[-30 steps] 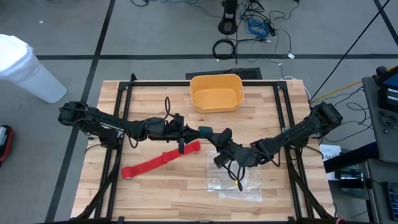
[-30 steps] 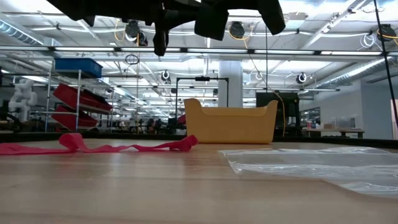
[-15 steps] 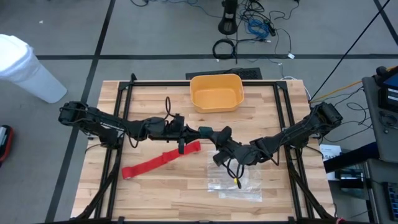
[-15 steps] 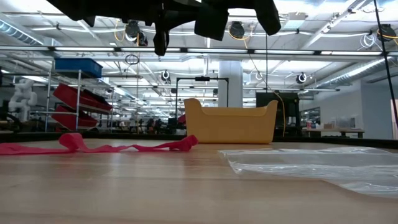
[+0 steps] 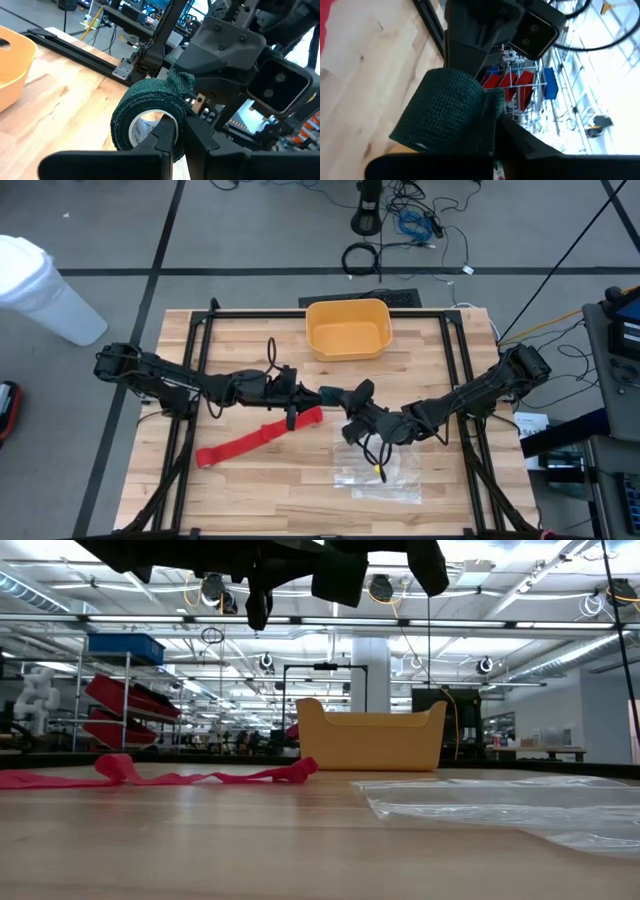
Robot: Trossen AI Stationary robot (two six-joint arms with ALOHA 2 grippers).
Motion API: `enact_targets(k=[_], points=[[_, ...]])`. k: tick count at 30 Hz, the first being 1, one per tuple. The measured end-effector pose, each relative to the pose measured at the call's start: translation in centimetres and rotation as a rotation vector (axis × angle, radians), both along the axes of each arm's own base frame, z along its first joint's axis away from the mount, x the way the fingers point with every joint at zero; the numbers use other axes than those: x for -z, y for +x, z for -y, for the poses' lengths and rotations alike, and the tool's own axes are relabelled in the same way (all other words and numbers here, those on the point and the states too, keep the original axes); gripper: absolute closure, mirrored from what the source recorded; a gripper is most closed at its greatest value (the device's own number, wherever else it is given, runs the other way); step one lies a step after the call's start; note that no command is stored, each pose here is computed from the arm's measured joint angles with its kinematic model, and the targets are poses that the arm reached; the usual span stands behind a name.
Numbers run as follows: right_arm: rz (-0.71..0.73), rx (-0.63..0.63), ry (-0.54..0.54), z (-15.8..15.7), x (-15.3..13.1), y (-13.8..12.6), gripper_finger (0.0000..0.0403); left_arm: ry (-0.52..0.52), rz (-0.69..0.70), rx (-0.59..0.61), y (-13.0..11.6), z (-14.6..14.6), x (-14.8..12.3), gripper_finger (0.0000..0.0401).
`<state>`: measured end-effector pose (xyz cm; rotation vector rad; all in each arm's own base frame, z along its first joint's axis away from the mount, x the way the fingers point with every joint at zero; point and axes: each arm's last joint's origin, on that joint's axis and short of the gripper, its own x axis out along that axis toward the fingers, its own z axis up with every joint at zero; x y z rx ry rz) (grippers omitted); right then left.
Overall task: Roll bandage
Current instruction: Roll the green bandage
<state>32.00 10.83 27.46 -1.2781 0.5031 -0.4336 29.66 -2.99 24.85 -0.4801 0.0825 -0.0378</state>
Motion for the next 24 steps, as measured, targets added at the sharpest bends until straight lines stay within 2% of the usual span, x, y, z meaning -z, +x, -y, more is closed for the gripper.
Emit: enact_targets(k=[3,7,10,18,24], points=[[0.042,0.003,0.064,-0.2,0.0,-0.1,0.0402,0.009,-0.002,-0.012,0.0,-0.2,0.0,0.0370],[0.082,0.013,0.168,-0.4,0.4,-0.3,0.0402,0.074,-0.014,-0.041,0.0,-0.5,0.2,0.0370],[0.102,0.016,0.288,-0.5,1.0,-0.5,0.0402,0.150,-0.024,-0.073,0.0,-0.6,0.3,0.0370],[0.187,-0.015,0.768,0.7,1.3,-0.7,0.0403,0.482,-0.015,-0.068,0.0,-0.4,0.3,0.0370],[0.172,-0.075,1.260,3.0,1.6,0.3,0.0403,0.802,-0.004,0.004,-0.2,1.0,0.4,0.0370]])
